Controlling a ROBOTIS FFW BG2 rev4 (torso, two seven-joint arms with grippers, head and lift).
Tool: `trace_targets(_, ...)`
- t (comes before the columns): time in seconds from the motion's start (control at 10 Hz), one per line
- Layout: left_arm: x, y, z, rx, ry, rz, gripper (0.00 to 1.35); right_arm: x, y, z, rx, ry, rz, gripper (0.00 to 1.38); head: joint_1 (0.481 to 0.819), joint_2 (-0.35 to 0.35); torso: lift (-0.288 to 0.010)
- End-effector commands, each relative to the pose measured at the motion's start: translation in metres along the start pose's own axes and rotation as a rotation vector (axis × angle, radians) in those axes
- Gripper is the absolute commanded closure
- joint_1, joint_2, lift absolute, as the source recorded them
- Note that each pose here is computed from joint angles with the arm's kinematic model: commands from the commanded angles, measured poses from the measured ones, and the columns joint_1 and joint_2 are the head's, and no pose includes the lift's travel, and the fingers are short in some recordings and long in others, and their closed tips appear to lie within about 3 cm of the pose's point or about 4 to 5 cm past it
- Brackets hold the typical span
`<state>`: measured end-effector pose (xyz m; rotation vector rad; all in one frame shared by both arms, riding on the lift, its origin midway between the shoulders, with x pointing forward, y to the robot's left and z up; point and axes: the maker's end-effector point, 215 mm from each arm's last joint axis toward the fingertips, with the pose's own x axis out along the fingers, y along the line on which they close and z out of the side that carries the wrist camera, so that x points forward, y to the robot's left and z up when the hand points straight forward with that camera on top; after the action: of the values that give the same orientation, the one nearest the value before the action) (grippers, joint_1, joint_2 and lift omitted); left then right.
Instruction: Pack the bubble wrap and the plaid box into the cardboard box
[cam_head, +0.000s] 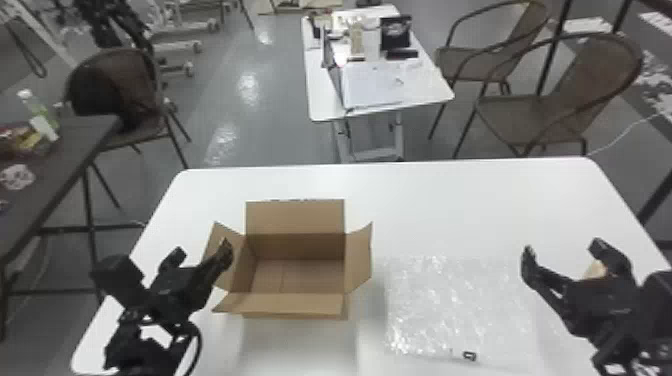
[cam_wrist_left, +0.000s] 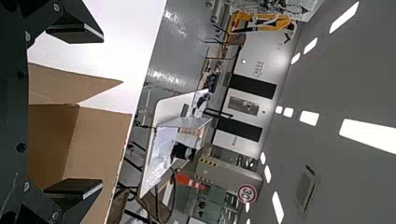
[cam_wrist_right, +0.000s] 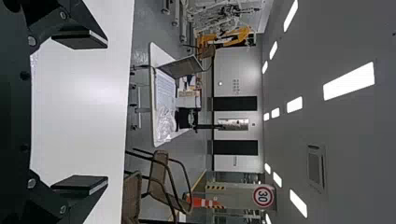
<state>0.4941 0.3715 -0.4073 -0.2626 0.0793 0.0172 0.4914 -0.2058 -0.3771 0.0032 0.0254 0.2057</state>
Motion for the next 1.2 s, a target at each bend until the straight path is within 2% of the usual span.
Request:
trace_targets(0.0, 0.006, 0.015, -0.005, 0.016, 0.035, 0.000, 0.20, 0.002, 0.002, 0.000, 0.003, 0.001, 0.012, 0.25, 0.695, 0.181, -0.018)
trace_targets(0.1, 0.009, 0.019, -0.012, 0.011, 0.062, -0.018, 0.20, 0.003, 0.003, -0.001, 0.003, 0.002, 0.015, 0.25, 0.695, 0.192, -0.018)
trace_targets(0.5, 0.019, 0.010, -0.039, -0.137, 0.133, -0.061, 0.20, 0.005, 0.006, -0.001, 0.005, 0.003, 0.030, 0.25, 0.695, 0.197, -0.018)
trace_targets(0.7, 0.018, 0.009, -0.047, -0.145, 0.166, -0.060, 0.23, 0.006, 0.008, -0.003, 0.006, 0.006, 0.042, 0.25, 0.695, 0.190, -0.018)
trace_targets(0.9, 0.019, 0.008, -0.044, -0.143, 0.151, -0.058, 0.63, 0.006, 0.008, -0.003, 0.007, 0.006, 0.043, 0.25, 0.695, 0.188, -0.018)
trace_targets(1.0, 0.020, 0.007, -0.042, -0.138, 0.146, -0.059, 0.69, 0.006, 0.008, -0.003, 0.007, 0.006, 0.043, 0.25, 0.695, 0.188, -0.018)
trace_targets(1.1, 0.020, 0.005, -0.043, -0.133, 0.148, -0.063, 0.86, 0.006, 0.008, -0.003, 0.009, 0.005, 0.043, 0.25, 0.695, 0.187, -0.018)
